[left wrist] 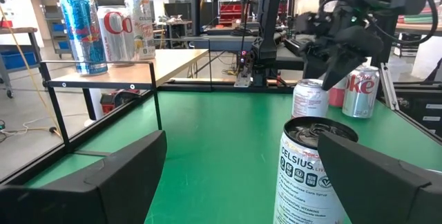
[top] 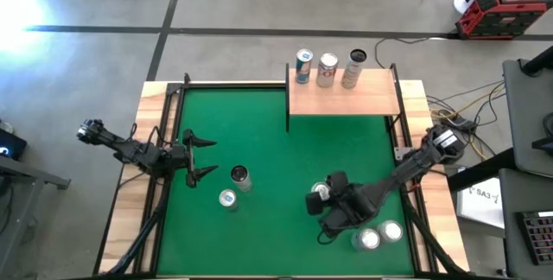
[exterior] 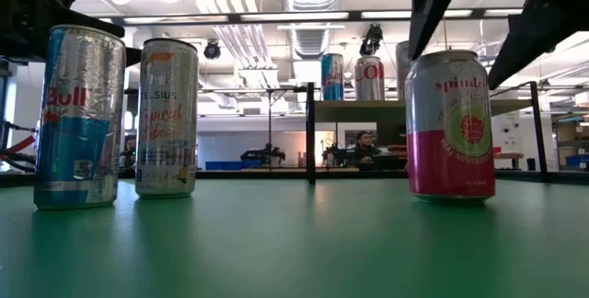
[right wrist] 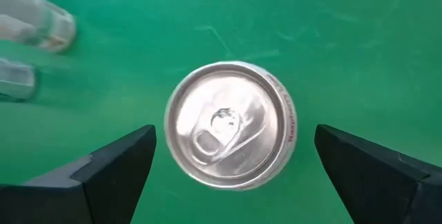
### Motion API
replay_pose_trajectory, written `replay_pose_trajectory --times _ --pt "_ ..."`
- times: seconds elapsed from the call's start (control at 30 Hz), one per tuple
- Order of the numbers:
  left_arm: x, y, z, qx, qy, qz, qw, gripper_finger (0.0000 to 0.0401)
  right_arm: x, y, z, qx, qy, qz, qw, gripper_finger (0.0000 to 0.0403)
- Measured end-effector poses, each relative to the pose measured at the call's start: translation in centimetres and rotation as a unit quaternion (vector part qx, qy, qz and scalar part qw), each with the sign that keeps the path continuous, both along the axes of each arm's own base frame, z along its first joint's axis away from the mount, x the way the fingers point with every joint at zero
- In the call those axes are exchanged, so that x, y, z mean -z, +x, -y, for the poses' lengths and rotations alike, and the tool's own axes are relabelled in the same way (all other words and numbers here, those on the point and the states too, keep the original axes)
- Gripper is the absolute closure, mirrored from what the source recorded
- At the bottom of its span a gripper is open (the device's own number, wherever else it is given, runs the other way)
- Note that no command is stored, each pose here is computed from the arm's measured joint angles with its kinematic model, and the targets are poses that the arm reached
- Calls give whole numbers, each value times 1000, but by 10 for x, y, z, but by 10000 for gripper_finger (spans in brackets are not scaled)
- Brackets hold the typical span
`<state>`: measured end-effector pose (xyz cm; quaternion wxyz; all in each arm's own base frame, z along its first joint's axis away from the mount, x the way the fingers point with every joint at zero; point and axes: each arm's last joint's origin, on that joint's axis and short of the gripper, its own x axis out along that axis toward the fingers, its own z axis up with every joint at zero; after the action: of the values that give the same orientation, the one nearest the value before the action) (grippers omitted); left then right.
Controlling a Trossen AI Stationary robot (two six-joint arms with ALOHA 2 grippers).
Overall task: Place canned beverage on shelf
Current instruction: Put the top pink-white soda can on the shelf
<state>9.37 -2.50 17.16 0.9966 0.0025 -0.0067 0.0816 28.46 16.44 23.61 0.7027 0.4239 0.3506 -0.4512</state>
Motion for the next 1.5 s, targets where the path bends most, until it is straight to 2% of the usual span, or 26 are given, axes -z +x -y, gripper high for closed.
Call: replay_pose_trajectory --times 0.1,0.3,0.5,0.73,1.2,1.5 --pt "0 0 0 0 0 0 1000 40 -1 -4 -6 -8 -25 18 999 18" --pt "0 0 0 0 0 0 1000 40 4 -6 -18 -17 -37 28 999 18" --pt "0 0 0 0 0 0 1000 40 19 -7 -33 -31 -61 36 997 18" --pt "0 0 0 0 0 0 1000 40 44 -7 -48 -33 -123 48 991 18" --pt "0 0 0 0 0 -1 1000 40 77 0 -49 -42 -238 53 969 19" --pt "0 0 0 0 0 -1 1000 40 91 4 -45 -16 -264 64 962 19"
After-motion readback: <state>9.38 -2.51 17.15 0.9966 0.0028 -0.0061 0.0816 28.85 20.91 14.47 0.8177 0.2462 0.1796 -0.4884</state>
